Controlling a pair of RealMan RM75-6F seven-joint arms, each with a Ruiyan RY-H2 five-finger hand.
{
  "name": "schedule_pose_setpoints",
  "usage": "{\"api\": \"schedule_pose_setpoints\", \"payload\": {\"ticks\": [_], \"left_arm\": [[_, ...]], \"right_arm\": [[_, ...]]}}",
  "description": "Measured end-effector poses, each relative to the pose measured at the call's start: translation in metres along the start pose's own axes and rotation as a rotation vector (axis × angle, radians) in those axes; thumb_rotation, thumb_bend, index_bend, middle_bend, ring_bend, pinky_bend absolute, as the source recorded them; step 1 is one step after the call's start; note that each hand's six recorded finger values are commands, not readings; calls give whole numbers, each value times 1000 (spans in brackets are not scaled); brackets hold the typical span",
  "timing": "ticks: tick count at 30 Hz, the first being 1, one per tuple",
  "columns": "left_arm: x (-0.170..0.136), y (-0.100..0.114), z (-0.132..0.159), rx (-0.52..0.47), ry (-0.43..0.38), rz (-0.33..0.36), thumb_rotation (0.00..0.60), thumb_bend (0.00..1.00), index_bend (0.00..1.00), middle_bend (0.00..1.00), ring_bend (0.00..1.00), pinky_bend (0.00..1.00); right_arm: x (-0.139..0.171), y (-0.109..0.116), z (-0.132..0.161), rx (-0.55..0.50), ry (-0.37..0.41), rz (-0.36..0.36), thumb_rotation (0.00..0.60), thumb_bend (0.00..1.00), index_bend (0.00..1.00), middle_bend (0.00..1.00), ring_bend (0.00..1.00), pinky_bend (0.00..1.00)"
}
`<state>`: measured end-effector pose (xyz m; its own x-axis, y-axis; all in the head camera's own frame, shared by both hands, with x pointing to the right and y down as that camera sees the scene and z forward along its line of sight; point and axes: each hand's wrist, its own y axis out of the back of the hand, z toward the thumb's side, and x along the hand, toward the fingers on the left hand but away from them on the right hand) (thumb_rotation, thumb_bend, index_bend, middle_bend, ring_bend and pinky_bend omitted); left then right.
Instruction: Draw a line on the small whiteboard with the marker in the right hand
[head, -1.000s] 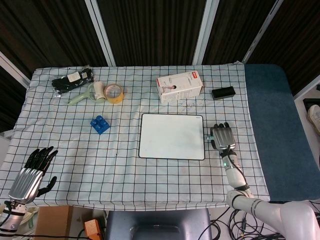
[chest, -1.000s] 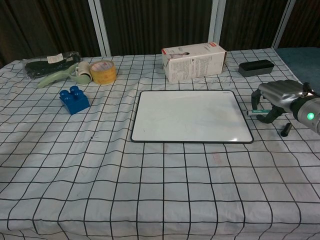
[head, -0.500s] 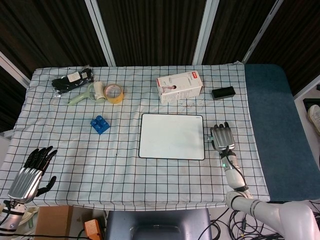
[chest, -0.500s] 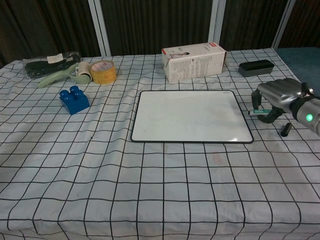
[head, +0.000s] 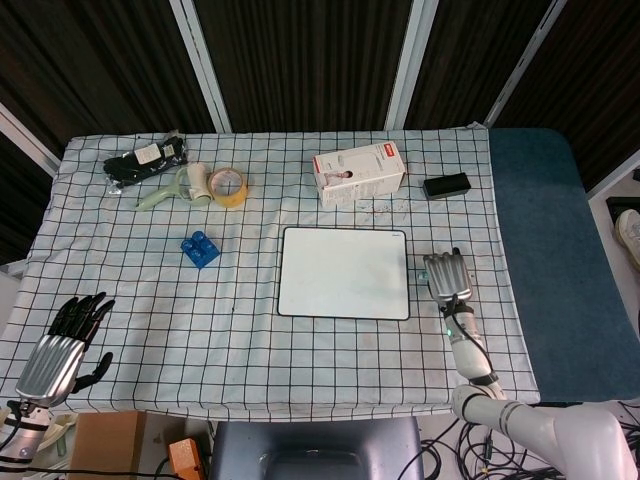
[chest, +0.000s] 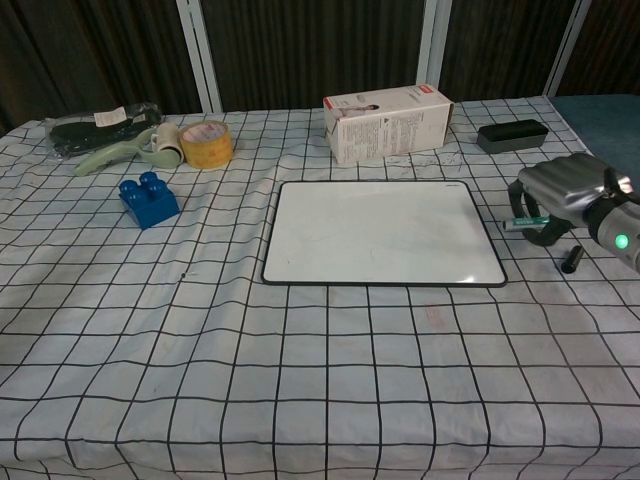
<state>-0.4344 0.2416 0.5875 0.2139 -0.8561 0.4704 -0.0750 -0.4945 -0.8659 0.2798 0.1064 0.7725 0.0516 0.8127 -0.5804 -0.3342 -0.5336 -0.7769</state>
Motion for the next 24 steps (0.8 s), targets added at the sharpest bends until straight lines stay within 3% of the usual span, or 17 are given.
{"api": "schedule_pose_setpoints", "payload": {"ticks": [9,14,18,24], "left_arm": [[1,-1,-1,-2,2,-4,600,411,0,0,0,23],[1,-1,-1,-2,3,-4,600,411,0,0,0,24],[1,-1,0,-3,2,-8,600,410,0,0,0,23],[3,-3,0,-7,0,-17,600,410,0,0,0,23]], "right_arm": [[1,1,0,-25,10,-46,600,368,928,594,547,471],[4,5,0,-103,22,-106,600,367,942,605,586,541],[8,12,0,-228,35,-175,600,368,959,616,603,568],[13,24,6,-548,81,-275,600,367,966,623,612,587]]}}
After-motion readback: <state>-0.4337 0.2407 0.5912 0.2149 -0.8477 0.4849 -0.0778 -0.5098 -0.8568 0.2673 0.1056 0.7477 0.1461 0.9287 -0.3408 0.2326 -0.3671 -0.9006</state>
